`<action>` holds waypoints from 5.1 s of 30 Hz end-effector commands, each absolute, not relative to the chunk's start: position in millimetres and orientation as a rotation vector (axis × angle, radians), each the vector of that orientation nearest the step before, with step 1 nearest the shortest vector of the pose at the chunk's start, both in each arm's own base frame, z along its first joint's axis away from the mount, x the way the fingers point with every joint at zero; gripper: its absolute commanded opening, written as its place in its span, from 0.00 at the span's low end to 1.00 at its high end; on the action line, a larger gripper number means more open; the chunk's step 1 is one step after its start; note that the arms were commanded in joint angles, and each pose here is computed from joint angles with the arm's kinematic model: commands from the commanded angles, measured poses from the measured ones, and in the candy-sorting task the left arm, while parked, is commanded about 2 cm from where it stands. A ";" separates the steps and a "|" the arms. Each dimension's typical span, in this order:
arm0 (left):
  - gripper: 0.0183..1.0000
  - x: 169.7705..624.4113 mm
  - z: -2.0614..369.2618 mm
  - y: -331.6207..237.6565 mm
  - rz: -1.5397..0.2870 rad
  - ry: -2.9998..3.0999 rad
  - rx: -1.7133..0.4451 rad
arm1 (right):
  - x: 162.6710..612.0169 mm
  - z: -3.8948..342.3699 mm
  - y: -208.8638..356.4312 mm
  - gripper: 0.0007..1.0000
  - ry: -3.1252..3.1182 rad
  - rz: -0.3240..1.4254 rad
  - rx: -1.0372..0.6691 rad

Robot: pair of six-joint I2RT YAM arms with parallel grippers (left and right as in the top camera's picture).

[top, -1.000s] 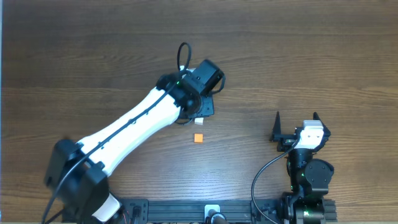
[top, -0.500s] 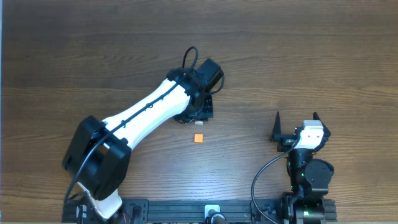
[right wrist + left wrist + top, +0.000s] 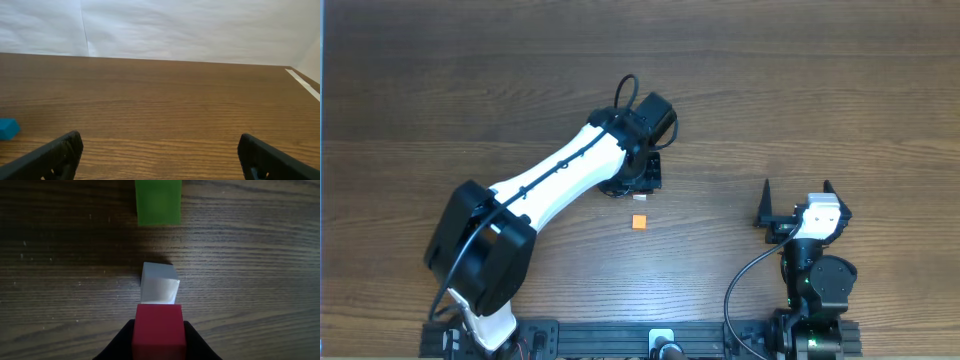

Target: Stack Cubes

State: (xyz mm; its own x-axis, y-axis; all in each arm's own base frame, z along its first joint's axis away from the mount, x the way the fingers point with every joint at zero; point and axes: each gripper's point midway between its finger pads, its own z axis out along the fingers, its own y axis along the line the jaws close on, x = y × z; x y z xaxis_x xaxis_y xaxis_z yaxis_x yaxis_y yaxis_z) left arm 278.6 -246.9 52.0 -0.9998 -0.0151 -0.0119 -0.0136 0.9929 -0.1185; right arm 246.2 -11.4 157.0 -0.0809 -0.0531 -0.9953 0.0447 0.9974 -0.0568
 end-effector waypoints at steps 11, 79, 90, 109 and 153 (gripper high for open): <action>0.02 287.9 44.9 -244.8 -0.191 3.137 0.010 | 245.8 156.2 -13.8 0.99 1.648 -0.088 0.006; 0.02 286.0 33.0 -253.7 -0.176 3.162 0.072 | 245.8 156.2 -13.8 0.99 1.648 -0.088 0.006; 0.02 283.8 32.4 -254.7 -0.121 3.142 0.106 | 245.8 156.2 -13.8 0.99 1.648 -0.088 0.006; 0.02 287.5 32.1 -250.2 -0.078 3.123 0.094 | 245.8 156.2 -13.8 0.99 1.648 -0.088 0.006; 0.23 288.5 27.4 -248.7 -0.051 3.121 0.097 | 245.8 156.2 -13.8 0.99 1.648 -0.088 0.006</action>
